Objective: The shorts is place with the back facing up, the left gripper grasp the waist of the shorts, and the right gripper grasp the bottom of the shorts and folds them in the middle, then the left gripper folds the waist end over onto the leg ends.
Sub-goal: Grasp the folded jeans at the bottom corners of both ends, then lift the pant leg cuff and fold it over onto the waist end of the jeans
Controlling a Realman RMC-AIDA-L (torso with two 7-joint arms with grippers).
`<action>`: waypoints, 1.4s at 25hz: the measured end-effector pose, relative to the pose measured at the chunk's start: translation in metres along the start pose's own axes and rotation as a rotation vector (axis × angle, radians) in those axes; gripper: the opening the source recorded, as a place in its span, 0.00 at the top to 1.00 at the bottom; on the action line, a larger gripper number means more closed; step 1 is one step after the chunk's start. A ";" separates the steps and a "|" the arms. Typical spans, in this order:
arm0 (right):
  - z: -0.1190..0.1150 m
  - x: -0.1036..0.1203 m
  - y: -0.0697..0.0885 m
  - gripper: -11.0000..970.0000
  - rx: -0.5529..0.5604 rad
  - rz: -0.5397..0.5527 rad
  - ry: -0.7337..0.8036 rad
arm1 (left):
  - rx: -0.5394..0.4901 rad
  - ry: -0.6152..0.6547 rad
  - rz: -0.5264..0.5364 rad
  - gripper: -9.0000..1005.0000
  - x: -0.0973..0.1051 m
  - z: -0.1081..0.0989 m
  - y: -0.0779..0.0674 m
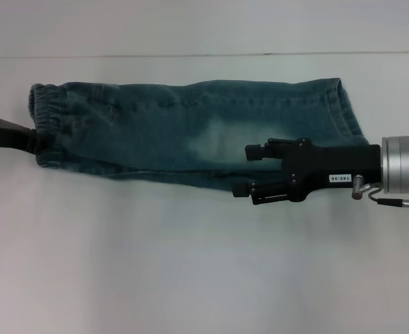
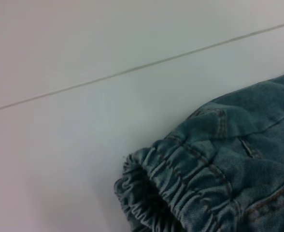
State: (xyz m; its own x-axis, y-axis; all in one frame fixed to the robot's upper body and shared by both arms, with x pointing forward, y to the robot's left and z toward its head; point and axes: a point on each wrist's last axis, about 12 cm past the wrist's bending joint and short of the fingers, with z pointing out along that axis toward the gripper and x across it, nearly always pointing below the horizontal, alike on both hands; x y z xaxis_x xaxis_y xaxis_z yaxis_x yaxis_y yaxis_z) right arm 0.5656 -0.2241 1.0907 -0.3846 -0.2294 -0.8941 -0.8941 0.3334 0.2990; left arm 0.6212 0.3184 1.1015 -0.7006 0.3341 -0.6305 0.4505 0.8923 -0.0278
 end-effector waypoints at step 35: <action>0.012 -0.001 -0.004 0.55 0.027 -0.009 0.065 | 0.116 -0.009 0.102 0.89 -0.031 -0.036 -0.016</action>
State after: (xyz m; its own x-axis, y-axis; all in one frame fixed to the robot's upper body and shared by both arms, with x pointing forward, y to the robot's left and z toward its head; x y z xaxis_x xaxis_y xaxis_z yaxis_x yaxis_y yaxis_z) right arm 0.5724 -0.2146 1.0862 -0.3915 -0.2913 -0.8728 -0.8913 0.3557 0.2811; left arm 0.6159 0.3049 1.1498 -0.6433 0.4185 -0.6412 0.5804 0.8127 -0.0519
